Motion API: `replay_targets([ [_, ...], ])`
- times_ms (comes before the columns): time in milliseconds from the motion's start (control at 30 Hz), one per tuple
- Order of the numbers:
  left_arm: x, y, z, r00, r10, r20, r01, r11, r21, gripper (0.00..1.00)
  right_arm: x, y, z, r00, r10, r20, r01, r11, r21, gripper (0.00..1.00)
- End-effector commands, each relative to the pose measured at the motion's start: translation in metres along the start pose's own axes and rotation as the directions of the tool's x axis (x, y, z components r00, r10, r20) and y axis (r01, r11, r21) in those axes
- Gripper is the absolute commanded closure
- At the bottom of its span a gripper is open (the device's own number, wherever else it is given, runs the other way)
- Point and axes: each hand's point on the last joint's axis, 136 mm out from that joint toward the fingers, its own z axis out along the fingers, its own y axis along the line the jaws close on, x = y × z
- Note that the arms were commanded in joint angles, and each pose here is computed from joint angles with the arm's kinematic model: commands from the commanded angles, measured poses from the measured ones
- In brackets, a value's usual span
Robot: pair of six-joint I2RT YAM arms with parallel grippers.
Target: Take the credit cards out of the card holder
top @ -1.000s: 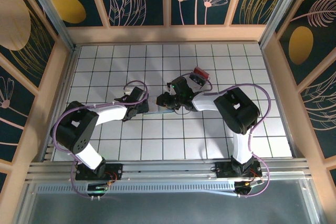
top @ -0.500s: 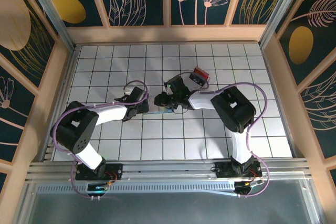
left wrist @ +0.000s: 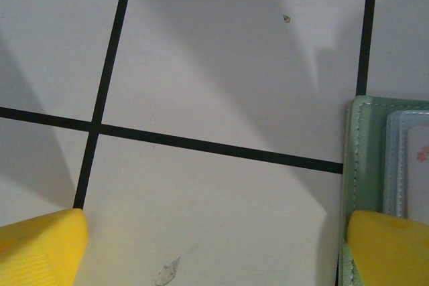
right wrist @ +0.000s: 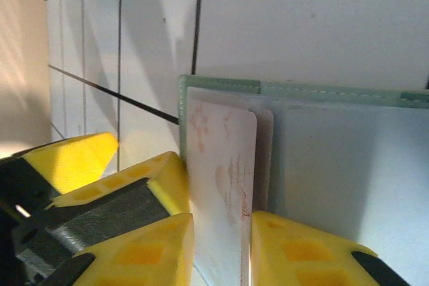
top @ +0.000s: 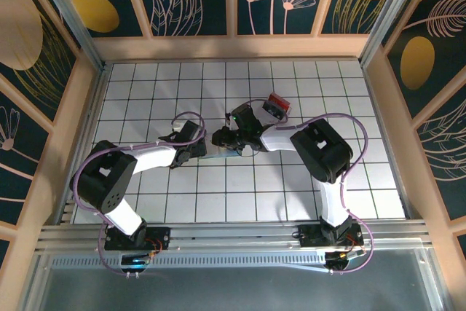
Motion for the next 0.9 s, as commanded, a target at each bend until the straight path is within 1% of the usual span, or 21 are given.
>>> replay_targets([
  [0, 0.015, 0.011, 0.008, 0.998, 0.028, -0.051, -0.03, 0.998, -0.052, 0.01, 0.001, 0.017, -0.001, 1.0, -0.001, -0.011, 0.0, 0.993, -0.114, 0.73],
  [67, 0.015, 0.011, 0.009, 0.998, 0.026, -0.052, -0.028, 0.998, -0.05, 0.01, 0.002, 0.023, -0.004, 1.0, -0.007, -0.013, 0.005, 0.989, -0.151, 0.75],
  [200, 0.016, 0.011, 0.009, 0.998, 0.026, -0.054, -0.029, 0.998, -0.048, 0.01, 0.003, 0.022, -0.003, 1.0, -0.005, -0.019, 0.002, 0.987, -0.16, 0.76],
  [400, 0.016, 0.01, 0.009, 0.998, 0.027, -0.056, -0.029, 0.999, -0.045, 0.01, 0.005, 0.02, 0.004, 0.999, 0.013, -0.039, -0.02, 0.982, -0.187, 0.75],
  [600, 0.015, 0.01, 0.008, 0.998, 0.027, -0.055, -0.03, 0.998, -0.049, 0.01, 0.005, 0.017, 0.005, 0.999, 0.017, -0.044, -0.024, 0.984, -0.176, 0.74],
  [767, 0.015, 0.013, 0.008, 0.998, 0.028, -0.055, -0.031, 0.997, -0.064, 0.01, 0.002, 0.021, -0.008, 1.0, 0.02, -0.023, -0.025, 0.976, -0.214, 0.78],
  [867, 0.016, 0.015, 0.008, 0.998, 0.028, -0.056, -0.032, 0.997, -0.07, 0.01, 0.002, 0.025, -0.017, 1.0, 0.022, -0.013, -0.025, 0.968, -0.249, 0.79],
])
